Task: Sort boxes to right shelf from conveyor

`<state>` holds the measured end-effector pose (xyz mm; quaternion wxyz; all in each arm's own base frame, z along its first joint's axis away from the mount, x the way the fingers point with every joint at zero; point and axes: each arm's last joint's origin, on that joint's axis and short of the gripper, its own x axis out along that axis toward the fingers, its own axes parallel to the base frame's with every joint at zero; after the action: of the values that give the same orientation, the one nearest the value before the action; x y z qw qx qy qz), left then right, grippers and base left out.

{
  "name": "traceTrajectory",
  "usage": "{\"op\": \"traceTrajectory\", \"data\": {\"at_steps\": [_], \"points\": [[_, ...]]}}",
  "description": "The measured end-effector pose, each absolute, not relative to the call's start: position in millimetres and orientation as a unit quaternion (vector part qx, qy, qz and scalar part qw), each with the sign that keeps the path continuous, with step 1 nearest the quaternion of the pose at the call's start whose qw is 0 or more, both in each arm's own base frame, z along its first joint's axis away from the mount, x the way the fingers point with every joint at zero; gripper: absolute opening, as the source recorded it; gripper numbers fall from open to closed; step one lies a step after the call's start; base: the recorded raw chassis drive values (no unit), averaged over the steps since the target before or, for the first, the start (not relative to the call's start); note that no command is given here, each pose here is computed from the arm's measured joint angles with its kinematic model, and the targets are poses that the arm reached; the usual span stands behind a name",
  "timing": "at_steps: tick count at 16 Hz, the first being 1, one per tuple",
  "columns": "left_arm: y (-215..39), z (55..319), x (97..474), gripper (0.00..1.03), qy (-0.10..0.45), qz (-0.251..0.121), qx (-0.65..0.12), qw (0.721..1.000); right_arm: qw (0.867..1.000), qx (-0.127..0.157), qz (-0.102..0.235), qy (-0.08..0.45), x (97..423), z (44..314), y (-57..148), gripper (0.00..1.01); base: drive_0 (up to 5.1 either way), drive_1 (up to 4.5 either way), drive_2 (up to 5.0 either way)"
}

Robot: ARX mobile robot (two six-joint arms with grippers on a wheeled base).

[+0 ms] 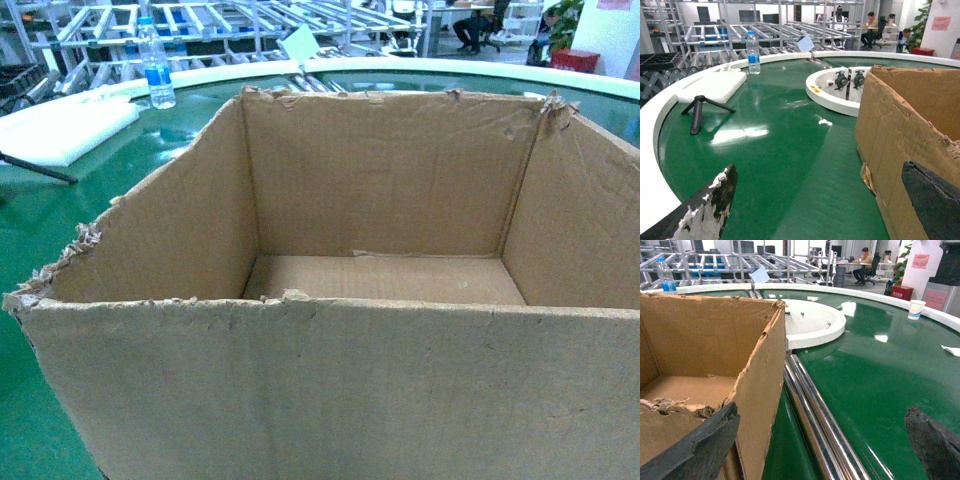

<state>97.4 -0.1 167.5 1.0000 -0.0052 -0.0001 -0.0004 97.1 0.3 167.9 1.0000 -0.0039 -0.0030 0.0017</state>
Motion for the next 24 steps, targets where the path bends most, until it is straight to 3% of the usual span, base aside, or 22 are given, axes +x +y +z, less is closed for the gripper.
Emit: {"op": "traceTrajectory", "data": {"at_steps": [24], "points": [[2.5, 167.1, 97.2, 0.98, 0.001, 0.007, -0.006, 1.000, 1.000, -0.004, 0.009, -0.008, 97.1, 168.9, 0.0, 0.98, 0.0, 0.00, 0.0]]}}
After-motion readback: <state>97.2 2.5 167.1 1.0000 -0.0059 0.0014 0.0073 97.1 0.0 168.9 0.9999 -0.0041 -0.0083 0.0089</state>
